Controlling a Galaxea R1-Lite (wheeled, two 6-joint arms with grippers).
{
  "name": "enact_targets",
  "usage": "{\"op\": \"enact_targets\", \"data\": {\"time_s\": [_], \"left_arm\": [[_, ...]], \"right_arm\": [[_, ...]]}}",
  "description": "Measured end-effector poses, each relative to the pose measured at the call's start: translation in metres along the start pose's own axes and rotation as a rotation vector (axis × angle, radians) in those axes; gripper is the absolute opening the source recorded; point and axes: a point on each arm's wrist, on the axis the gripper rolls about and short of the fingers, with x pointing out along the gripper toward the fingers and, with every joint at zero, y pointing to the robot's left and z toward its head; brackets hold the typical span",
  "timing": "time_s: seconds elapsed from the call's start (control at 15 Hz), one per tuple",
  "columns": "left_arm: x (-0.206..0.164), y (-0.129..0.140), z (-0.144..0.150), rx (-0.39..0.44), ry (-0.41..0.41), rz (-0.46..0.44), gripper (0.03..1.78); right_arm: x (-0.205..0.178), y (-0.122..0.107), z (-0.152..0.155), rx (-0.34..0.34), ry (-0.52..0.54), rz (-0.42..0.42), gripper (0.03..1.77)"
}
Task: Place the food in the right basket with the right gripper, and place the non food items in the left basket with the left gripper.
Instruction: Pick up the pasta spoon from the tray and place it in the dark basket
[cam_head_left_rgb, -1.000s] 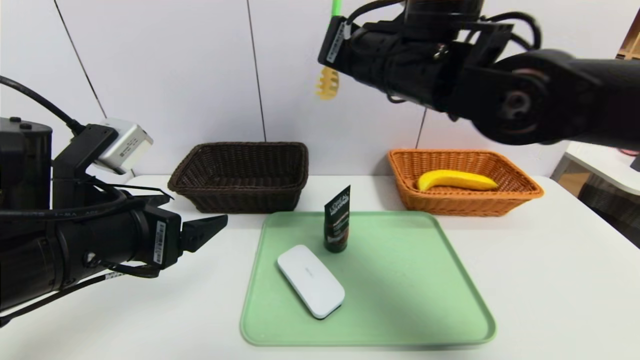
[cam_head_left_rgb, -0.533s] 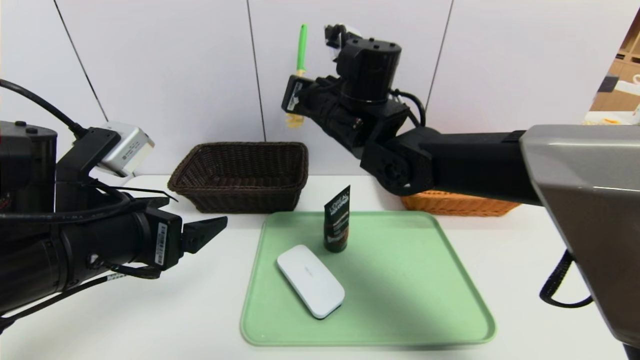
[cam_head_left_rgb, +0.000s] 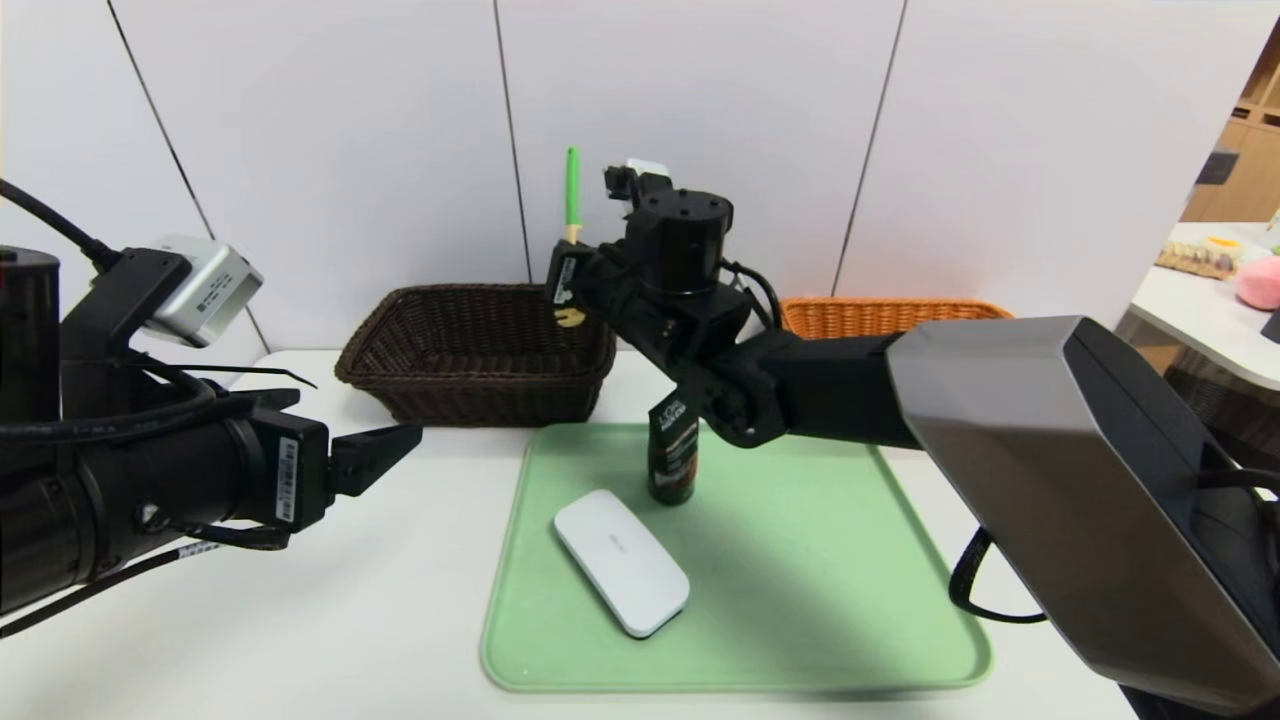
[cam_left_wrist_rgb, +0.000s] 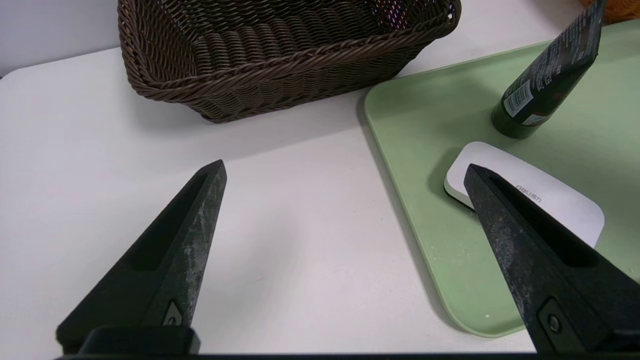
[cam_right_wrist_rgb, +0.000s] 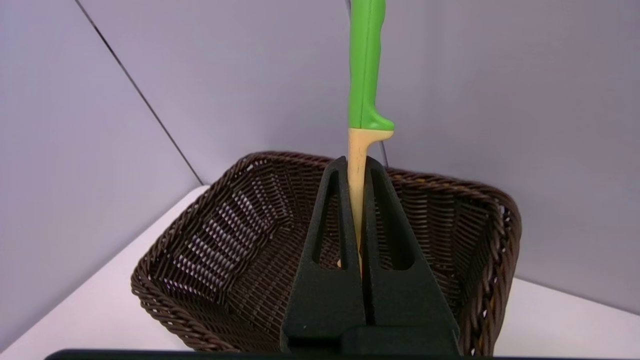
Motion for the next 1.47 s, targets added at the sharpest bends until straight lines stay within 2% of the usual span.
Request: {"op": "enact_targets", "data": {"time_s": [0.27,0.4,0.53,0.87,1.0,1.13,1.33,1.47], "left_arm": [[-0.005,0.002,-0.004,-0.001,0.000,0.006,1.69],[-0.006,0.003,-0.005,-0.001,0.000,0.007,1.69],[-0.007,0.003,-0.005,-0.002,-0.002,0.006,1.69],[-0.007,0.003,-0.006,-0.001,-0.002,0.005,1.69],[-0.007,0.003,-0.001,-0.005,-0.020,0.001,1.69],[-0.008,0.001,0.005,-0.005,-0.039,-0.013,1.69],[-0.006,-0.008,0.011,0.008,-0.050,-0.068,1.69],[-0.003,-0.016,0.010,0.022,-0.034,-0.130,1.69]], "right_arm": [[0.005,-0.006,-0.018,-0.010,0.032,-0.008,0.10],[0.006,-0.008,-0.021,-0.035,0.039,-0.012,0.47],[0.007,-0.011,-0.023,-0.072,0.035,-0.017,0.76],[0.008,-0.012,-0.024,-0.087,0.025,-0.022,1.21],[0.004,-0.009,-0.008,-0.083,-0.002,-0.023,1.32],[-0.006,0.000,0.024,-0.075,-0.050,-0.033,1.41],[-0.035,0.014,0.088,-0.074,-0.108,-0.081,1.50],[-0.061,0.011,0.130,-0.089,-0.102,-0.132,1.55]]}}
